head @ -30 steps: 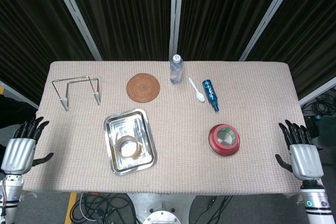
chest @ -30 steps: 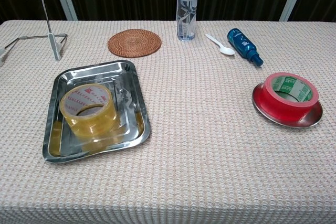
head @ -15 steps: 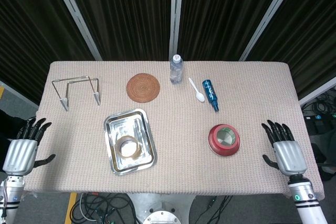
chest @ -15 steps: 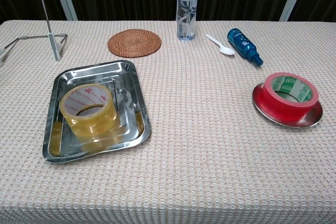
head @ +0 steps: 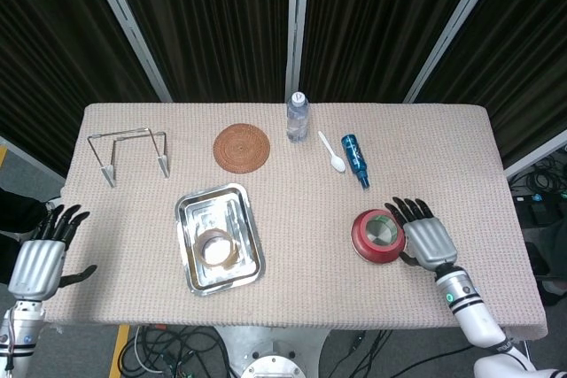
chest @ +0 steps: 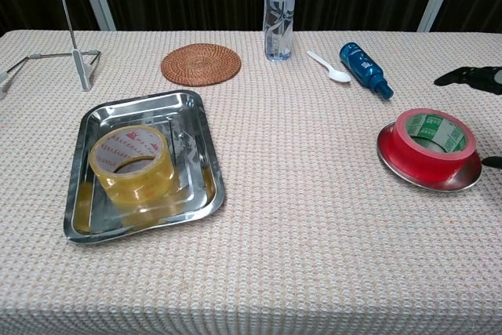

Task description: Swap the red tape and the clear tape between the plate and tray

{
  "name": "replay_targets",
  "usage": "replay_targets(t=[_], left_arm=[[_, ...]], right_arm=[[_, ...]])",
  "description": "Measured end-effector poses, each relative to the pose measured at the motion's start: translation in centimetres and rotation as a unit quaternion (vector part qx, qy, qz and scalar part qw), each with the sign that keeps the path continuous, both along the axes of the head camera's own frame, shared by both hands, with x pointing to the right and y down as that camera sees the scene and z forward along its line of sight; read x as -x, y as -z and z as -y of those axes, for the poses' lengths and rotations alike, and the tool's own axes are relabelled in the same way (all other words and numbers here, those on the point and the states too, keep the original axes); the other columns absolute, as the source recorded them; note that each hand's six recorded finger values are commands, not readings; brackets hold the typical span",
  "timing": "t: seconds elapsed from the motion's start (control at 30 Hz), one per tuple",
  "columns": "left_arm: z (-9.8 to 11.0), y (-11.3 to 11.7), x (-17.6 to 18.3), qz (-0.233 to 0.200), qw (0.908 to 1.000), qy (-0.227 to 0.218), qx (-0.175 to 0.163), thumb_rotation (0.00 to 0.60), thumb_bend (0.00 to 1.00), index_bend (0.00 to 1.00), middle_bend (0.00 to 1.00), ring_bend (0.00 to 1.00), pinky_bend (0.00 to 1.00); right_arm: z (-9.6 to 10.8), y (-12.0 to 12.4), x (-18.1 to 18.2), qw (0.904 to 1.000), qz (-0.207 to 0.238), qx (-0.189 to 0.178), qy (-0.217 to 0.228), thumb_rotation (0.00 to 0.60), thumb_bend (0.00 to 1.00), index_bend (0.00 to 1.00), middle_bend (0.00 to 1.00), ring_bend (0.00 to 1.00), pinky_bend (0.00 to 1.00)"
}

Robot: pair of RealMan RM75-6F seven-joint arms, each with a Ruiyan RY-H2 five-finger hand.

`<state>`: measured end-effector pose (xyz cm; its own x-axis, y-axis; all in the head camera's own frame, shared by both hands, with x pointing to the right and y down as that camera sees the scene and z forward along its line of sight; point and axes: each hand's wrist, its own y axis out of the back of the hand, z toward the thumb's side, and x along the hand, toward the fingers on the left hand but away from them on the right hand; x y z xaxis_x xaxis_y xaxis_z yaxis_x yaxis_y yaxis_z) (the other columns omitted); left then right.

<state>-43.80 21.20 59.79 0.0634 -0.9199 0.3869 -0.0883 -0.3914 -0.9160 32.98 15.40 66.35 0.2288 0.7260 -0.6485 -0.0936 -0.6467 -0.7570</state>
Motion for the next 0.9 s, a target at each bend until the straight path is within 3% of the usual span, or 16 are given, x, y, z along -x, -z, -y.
replay_targets(t=[0.3,0.5,0.9], left_arm=[[-0.1,-0.3,0.2,-0.001,1.0000,0.001,0.004,0.600,0.06,0.14,0.08,0.00,0.16],[-0.1,-0.3,0.3,0.000,1.0000,0.001,0.004,0.600,0.06,0.14,0.08,0.00,0.16],[-0.2,-0.4,0.4,-0.001,1.0000,0.002,0.007,0.600,0.06,0.14,0.08,0.00,0.16]], right_arm=[[0.7,-2.4,2.3,0.9996,0.001,0.023,0.016,0.600,0.16,0.00,0.01,0.00,0.00],[0.6,-2.8,2.5,0.9995,0.001,0.025,0.018,0.600,0.18,0.00,0.12,0.00,0.00],[1.1,-2.5,2.7,0.9998,0.011,0.000,0.018,0.600,0.23,0.00,0.35,0.18,0.11]])
